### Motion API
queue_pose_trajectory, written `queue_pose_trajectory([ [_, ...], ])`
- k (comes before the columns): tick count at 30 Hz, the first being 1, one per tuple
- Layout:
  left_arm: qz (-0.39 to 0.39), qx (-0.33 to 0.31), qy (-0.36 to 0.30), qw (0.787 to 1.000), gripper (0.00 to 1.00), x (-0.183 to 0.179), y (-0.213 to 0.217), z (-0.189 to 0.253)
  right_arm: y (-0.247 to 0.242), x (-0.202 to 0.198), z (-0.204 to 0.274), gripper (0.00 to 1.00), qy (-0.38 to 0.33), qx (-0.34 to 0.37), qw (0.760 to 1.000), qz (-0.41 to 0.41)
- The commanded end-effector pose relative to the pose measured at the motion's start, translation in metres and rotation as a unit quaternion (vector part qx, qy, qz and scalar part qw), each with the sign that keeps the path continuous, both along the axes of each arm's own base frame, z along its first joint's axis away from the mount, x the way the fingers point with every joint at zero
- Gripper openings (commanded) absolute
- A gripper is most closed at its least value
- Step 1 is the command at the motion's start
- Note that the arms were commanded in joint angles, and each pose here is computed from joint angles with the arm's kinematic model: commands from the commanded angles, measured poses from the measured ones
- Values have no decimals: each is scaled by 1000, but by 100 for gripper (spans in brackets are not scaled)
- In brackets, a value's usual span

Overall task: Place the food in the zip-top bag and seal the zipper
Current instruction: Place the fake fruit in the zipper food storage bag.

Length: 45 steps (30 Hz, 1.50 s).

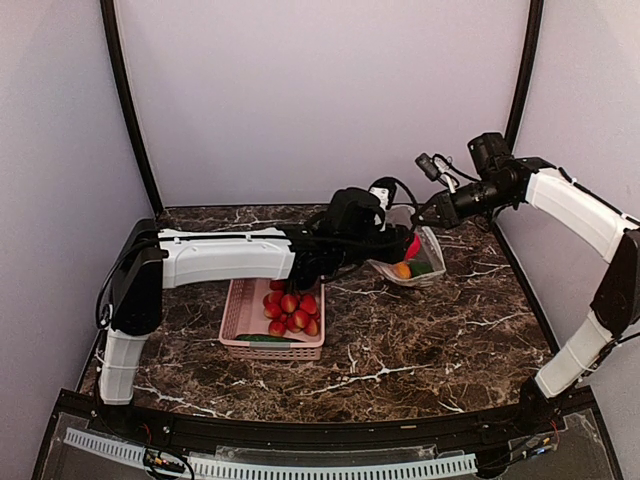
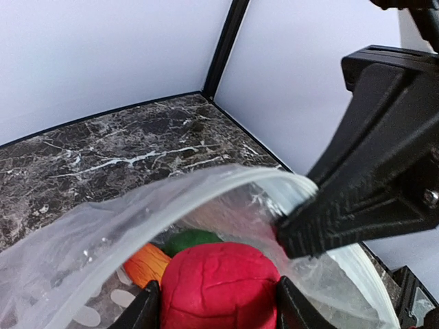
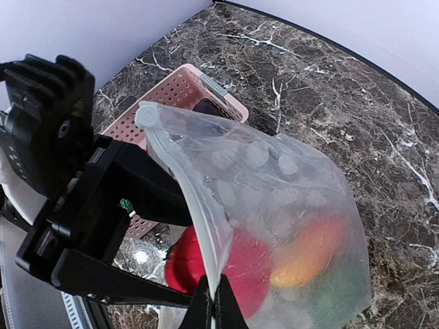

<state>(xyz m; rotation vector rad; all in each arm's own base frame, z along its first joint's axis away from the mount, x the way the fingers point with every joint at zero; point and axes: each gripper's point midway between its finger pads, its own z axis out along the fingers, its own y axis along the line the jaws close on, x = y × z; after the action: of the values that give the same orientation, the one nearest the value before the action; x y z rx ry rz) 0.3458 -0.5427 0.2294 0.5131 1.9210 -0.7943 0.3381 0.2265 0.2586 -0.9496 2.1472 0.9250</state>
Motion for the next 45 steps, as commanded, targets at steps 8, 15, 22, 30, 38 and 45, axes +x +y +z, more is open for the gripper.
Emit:
queue_pose_trajectory([
  [8,113,58,-42,991,58,36,18,-6,8,-7,32,0,-14,36,999,13],
  [15,106,74,-50,990,70,35,19,5,8,-6,32,0,-16,36,999,12],
  [22,78,61,-61,993,70,25,16,29,4,-6,36,0,-27,35,999,6],
  [30,-63,-20,-117,991,67,-34,0,97,-9,7,24,0,-25,24,999,-19],
  [38,2,84,-160,984,68,-34,74,63,-39,40,28,0,-45,3,996,-75],
  [45,66,120,-48,989,71,-14,144,8,-59,61,46,0,-89,-9,989,-118],
])
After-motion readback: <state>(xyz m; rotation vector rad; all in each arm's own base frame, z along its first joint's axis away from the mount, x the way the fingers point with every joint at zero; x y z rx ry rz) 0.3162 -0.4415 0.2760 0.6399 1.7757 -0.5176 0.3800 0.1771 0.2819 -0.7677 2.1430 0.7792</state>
